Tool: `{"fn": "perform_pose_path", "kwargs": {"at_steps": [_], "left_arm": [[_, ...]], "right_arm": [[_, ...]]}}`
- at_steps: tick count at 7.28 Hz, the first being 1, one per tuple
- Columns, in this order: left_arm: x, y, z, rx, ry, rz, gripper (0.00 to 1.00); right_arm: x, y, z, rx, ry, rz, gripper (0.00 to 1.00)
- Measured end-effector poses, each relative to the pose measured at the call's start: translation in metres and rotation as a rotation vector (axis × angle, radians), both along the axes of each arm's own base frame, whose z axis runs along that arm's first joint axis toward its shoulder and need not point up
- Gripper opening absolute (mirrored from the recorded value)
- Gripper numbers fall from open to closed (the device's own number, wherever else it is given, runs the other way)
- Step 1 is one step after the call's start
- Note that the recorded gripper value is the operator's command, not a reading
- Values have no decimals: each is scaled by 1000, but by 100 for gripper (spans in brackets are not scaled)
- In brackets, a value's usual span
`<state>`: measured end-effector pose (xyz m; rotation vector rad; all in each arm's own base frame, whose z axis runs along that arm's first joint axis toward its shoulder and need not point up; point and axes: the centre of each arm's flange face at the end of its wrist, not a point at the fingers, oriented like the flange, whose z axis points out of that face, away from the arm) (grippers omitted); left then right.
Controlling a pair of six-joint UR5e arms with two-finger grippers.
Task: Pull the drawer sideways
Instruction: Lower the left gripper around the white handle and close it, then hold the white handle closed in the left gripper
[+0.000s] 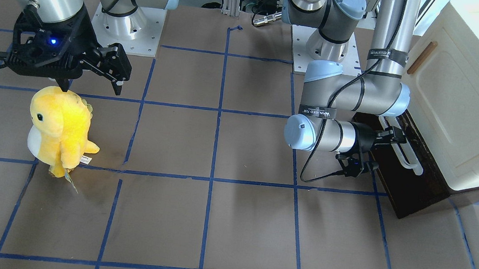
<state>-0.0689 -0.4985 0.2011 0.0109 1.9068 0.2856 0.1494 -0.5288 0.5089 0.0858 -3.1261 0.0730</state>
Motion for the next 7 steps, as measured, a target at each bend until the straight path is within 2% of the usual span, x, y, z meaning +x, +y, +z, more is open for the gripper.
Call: {"fn": "perform_pose_path", "kwargs": {"at_steps": [1,2,7], "left_arm": [[0,0,0,0,-1,-1,57],[0,0,0,0,-1,-1,51],[0,0,0,-1,0,0,50]], "right_arm": [[0,0,0,0,0,0,100],[0,0,0,0,0,0,100],[0,0,0,0,0,0,100]]}}
